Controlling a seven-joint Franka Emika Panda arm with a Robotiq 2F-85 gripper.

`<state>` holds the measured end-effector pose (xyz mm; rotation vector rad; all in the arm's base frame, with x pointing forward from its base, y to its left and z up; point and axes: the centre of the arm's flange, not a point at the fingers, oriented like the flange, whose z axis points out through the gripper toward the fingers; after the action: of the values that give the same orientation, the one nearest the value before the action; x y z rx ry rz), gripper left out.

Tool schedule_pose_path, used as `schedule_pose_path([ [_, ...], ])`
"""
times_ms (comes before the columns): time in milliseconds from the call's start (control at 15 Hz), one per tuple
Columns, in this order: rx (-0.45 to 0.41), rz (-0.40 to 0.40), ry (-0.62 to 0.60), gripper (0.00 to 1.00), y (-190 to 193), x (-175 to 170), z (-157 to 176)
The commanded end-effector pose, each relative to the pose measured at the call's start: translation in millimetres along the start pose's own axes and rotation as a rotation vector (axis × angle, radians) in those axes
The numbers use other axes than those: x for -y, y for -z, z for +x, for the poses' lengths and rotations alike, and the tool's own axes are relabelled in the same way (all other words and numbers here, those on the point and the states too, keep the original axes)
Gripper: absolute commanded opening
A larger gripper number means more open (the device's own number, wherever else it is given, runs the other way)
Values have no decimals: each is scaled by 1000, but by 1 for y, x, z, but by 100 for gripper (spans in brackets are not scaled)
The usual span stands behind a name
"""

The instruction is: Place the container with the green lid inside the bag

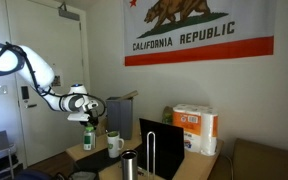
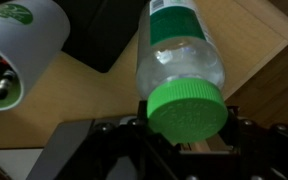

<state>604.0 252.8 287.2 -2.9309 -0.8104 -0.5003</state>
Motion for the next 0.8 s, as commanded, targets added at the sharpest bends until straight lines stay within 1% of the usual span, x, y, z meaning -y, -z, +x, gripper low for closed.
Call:
schedule_pose_path([
  [0, 75, 18, -54, 40, 47, -13, -10],
  [67, 95, 19, -69, 40, 55, -16, -14],
  [133, 122, 3, -92, 40, 62, -20, -24],
  [333, 188, -38, -171, 40, 76, -34, -58],
  [733, 248, -119, -388, 40, 103, -63, -147],
])
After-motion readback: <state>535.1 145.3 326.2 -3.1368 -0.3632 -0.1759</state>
